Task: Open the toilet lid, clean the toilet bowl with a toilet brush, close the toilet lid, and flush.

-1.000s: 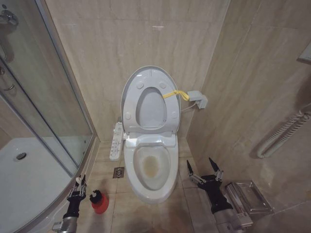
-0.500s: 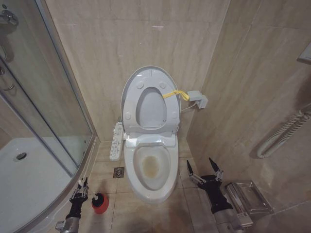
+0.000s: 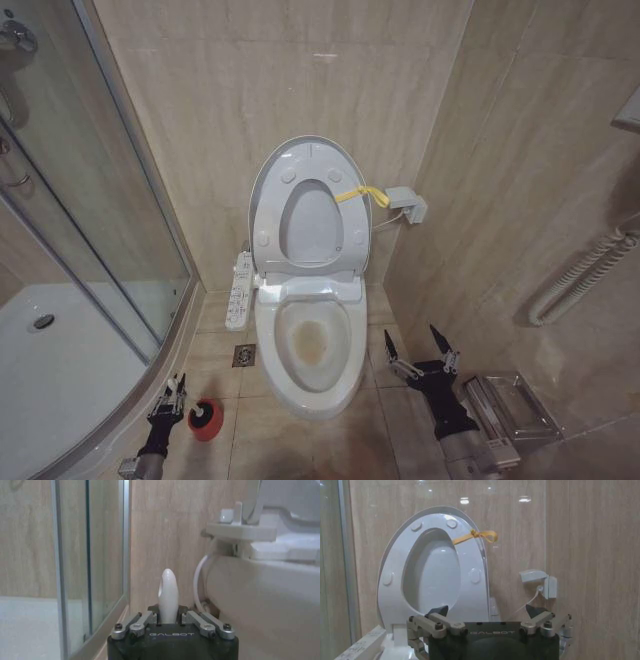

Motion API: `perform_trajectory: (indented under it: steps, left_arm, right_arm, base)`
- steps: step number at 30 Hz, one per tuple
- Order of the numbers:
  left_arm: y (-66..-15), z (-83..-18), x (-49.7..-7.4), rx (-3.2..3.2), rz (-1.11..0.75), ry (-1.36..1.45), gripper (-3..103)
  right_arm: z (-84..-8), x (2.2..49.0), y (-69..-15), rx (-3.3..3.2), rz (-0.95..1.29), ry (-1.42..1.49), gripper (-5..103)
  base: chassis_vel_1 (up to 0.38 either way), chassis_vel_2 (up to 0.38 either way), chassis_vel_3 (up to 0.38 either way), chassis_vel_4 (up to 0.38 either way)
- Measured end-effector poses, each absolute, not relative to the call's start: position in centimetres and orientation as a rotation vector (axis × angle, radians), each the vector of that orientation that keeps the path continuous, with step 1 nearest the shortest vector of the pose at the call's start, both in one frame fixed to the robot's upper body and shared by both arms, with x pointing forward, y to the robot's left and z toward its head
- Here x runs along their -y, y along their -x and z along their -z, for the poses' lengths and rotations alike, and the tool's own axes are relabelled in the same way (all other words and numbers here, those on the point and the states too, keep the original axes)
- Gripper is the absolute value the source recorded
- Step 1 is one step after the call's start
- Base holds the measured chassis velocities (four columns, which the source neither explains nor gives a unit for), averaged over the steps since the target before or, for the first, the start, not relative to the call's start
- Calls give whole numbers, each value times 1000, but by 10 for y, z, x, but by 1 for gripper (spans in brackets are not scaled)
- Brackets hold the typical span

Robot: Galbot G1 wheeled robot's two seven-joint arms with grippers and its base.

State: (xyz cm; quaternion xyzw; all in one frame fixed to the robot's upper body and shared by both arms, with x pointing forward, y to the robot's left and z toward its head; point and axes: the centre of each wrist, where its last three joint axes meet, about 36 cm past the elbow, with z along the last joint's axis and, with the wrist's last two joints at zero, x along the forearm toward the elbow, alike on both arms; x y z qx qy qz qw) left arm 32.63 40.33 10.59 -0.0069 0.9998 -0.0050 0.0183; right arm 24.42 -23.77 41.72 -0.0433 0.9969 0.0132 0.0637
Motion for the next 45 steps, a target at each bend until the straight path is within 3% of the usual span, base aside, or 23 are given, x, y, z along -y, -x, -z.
perform_trajectory:
  steps: [12, 13, 20, 21, 28, 29, 34, 35, 45]
  left_arm:
    - [-296, -84, -384, -3186, 13, 186, 22]
    - [-296, -84, -382, -3181, 22, 188, 18]
    - [-306, -98, -380, -3132, 38, 212, 18]
    - [-307, -100, -381, -3126, 32, 214, 42]
    - [-306, -114, -386, -3089, 7, 196, 42]
    - [-304, -118, -385, -3086, 7, 187, 70]
    - [-301, -149, -373, -3042, 42, 167, 70]
    - [-302, -158, -368, -3024, 54, 171, 96]
    - [-329, -266, -330, -2829, 78, 163, 100]
  right_arm:
    - [-417, 238, -244, -3011, -40, 131, 100]
    - [-417, 238, -244, -3011, -40, 131, 100]
    - [-417, 238, -244, -3010, -40, 131, 100]
    - [-417, 238, -244, -3011, -40, 131, 100]
    - [-417, 238, -244, -3011, -40, 131, 100]
    - [-417, 238, -244, -3011, -40, 131, 100]
    - [-417, 238, -244, -3011, -40, 131, 100]
    - [-417, 238, -244, -3011, -40, 131, 100]
    - [-417, 238, -244, -3011, -40, 131, 100]
  base:
    - [0, 0, 0, 0]
    - [0, 0, 0, 0]
    - [0, 0, 0, 0]
    - [0, 0, 0, 0]
    - [0, 0, 0, 0]
    - [0, 0, 0, 0]
    - [0, 0, 0, 0]
    - [0, 0, 0, 0]
    - [0, 0, 0, 0]
